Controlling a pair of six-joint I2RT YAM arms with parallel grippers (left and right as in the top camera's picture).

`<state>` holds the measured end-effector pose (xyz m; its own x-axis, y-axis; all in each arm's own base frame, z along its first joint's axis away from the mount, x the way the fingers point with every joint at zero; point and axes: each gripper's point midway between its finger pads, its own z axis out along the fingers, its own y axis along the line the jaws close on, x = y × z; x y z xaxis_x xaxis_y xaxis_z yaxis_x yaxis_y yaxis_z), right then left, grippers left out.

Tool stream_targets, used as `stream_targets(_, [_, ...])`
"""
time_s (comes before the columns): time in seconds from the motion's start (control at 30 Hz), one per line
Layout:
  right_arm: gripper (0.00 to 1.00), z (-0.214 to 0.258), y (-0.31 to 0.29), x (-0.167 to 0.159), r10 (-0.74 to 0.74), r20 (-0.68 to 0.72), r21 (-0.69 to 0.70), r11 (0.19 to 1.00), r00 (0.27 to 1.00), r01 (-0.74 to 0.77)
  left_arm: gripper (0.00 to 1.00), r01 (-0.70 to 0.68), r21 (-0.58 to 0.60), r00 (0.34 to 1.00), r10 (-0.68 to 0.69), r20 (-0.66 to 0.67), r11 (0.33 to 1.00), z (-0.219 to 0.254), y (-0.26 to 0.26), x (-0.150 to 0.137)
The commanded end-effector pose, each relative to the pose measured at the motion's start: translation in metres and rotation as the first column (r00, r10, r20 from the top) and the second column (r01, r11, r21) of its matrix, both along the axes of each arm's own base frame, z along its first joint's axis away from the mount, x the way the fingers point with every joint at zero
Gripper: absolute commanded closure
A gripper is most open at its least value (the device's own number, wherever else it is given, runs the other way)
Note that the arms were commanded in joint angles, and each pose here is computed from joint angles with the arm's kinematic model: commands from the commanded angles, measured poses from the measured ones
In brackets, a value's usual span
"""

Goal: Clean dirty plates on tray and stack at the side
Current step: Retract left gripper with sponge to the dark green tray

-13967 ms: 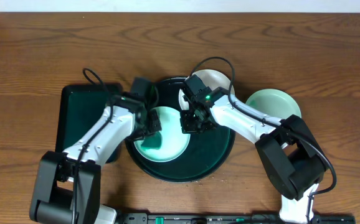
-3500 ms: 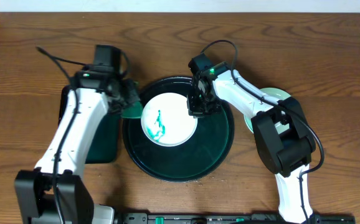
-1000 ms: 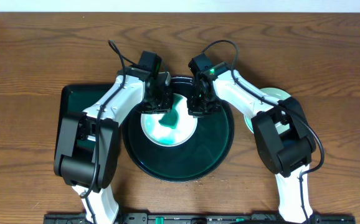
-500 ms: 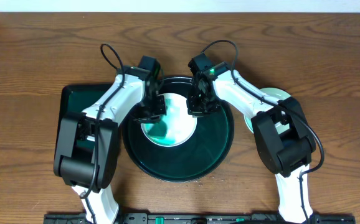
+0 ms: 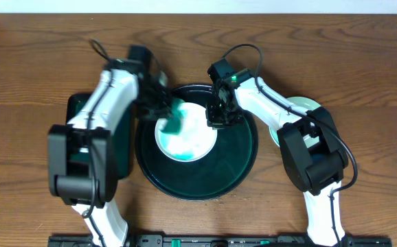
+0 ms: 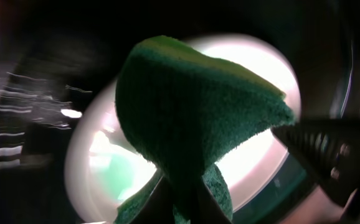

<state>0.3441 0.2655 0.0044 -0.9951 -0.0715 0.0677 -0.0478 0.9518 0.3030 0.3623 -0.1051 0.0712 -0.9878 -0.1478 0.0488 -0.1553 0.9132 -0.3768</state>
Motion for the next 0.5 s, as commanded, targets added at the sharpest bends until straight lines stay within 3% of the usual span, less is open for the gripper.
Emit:
stream_targets(0.0, [0.99,-0.011,-0.008,-0.003,0.022,-0.011,-0.025,0.999,1.000,-0.023,0.93,-0.135,0.158,0.982,0.111,0.154,0.978,0.054,0.056,0.022])
stream_targets(0.23, [0.99,0.015,-0.010,0.006,0.113,0.097,-0.069,0.992,0.989,-0.106,0.93,-0.297,0.290,0.941,0.227,0.251,0.910,0.093,0.126,0.010])
stream_targets(0.47, [0.99,0.081,-0.028,0.022,0.234,0.372,-0.348,0.932,0.898,-0.099,0.93,-0.370,0.301,0.920,0.302,0.248,0.879,0.092,0.158,0.007])
